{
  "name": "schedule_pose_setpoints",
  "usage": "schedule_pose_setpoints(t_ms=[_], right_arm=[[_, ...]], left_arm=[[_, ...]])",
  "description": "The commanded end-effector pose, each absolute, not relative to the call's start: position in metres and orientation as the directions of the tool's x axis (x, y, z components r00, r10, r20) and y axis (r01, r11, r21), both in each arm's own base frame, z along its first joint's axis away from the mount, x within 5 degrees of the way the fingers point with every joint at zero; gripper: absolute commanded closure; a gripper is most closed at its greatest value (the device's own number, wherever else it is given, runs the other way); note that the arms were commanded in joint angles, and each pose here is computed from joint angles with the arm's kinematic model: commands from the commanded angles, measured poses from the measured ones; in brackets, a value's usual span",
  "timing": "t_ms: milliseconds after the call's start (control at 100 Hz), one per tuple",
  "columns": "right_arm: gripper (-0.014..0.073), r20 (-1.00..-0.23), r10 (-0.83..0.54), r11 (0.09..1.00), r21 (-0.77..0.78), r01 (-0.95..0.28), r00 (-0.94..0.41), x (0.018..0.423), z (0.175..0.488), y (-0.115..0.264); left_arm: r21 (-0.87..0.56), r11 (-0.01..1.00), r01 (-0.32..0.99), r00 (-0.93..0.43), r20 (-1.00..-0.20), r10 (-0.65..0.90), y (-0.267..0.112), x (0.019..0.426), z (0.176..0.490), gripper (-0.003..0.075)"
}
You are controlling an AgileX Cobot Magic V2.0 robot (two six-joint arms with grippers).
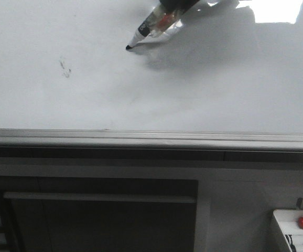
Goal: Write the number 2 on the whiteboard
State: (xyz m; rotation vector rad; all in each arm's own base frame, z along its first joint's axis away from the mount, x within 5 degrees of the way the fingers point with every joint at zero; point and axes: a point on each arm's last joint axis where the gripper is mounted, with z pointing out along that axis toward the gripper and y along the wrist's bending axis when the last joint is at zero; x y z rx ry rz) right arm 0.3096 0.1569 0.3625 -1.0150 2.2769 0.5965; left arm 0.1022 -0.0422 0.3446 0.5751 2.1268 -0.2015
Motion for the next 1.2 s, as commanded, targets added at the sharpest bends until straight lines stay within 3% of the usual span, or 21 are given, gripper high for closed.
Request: schedule_pose_setpoints(t_ms=[0,190,430,590,970,1190], right_arm=[[0.0609,-0.697,-0.495,0.665,0.079,-0.742,-0.518,0.313,0.382,0.139],[0.0609,-0.608,-0.541,0.635,0.158,-0.756,-0.581,0.304,0.367,0.136],[0.0609,-0.649,-0.518,0.626,0.157,-0.764,-0.557,0.306,0.349,0.162],[0.0609,-0.636,-0.517,0.626,0.175,-0.759,-0.573,0.311,0.342,0.166],[0.0609,-0.562,-0.527,0.683,0.165,-0.711,-0.637,0.306,0.350,0.122],[0.0609,-0.564,-0.527,0.677,0.174,-0.715,-0.636,0.304,0.347,0.127]], left_arm=[[0.061,0.889,0.453,-0.426,-0.862,0.276,-0.043,0.105,0.358,0.0268],[0.061,0.889,0.453,-0.426,-0.862,0.276,-0.043,0.105,0.358,0.0268],[0.061,0.890,0.452,-0.425,-0.862,0.275,-0.043,0.105,0.358,0.0268],[0.061,0.890,0.452,-0.425,-0.862,0.275,-0.043,0.105,0.358,0.0268],[0.069,0.890,0.450,-0.423,-0.862,0.280,-0.043,0.105,0.358,0.0268],[0.069,0.890,0.450,-0.423,-0.862,0.280,-0.043,0.105,0.358,0.0268]])
